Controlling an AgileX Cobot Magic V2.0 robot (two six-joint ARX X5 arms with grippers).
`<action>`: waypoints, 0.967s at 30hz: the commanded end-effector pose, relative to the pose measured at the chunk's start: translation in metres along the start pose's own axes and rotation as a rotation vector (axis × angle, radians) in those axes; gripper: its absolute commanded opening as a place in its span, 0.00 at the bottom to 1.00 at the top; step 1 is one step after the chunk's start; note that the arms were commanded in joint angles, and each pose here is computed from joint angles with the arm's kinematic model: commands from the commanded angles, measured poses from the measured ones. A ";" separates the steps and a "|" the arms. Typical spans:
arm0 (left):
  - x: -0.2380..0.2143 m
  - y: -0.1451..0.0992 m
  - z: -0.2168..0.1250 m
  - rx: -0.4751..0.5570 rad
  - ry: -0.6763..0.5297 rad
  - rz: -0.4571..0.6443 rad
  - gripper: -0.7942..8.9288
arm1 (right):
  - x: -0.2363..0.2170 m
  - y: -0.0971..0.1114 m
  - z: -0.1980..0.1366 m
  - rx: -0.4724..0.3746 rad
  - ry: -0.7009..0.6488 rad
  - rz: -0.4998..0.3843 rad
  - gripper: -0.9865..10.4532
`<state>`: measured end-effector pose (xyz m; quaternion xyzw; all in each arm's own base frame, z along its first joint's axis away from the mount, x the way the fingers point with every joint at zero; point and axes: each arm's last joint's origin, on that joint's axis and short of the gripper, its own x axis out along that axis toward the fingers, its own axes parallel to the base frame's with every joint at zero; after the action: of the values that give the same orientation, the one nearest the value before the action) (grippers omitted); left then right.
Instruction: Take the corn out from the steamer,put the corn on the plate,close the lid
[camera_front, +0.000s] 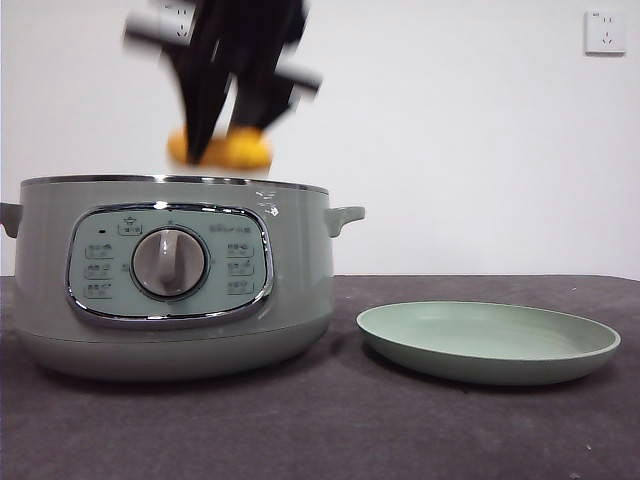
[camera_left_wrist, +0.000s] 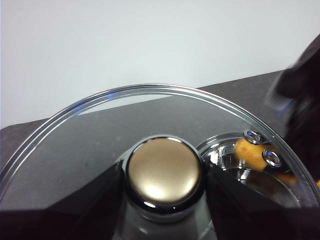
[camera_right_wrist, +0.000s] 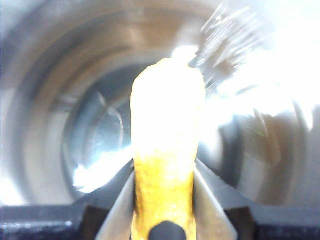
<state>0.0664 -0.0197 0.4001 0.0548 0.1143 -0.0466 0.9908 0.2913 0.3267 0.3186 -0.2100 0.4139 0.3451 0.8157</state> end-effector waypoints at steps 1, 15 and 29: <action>0.002 0.000 0.009 -0.013 -0.060 0.007 0.07 | -0.029 -0.011 -0.004 0.016 0.004 -0.016 0.08; 0.035 -0.013 0.015 0.008 0.001 -0.026 0.07 | -0.093 -0.092 -0.055 0.268 0.263 -0.223 0.08; 0.044 -0.016 0.018 -0.004 -0.014 -0.054 0.07 | -0.041 -0.088 -0.152 0.357 0.184 -0.256 0.08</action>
<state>0.1129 -0.0425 0.3967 0.0624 0.1462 -0.0749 0.9844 0.2588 0.1554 0.2838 -0.1501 0.5107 0.1432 0.8344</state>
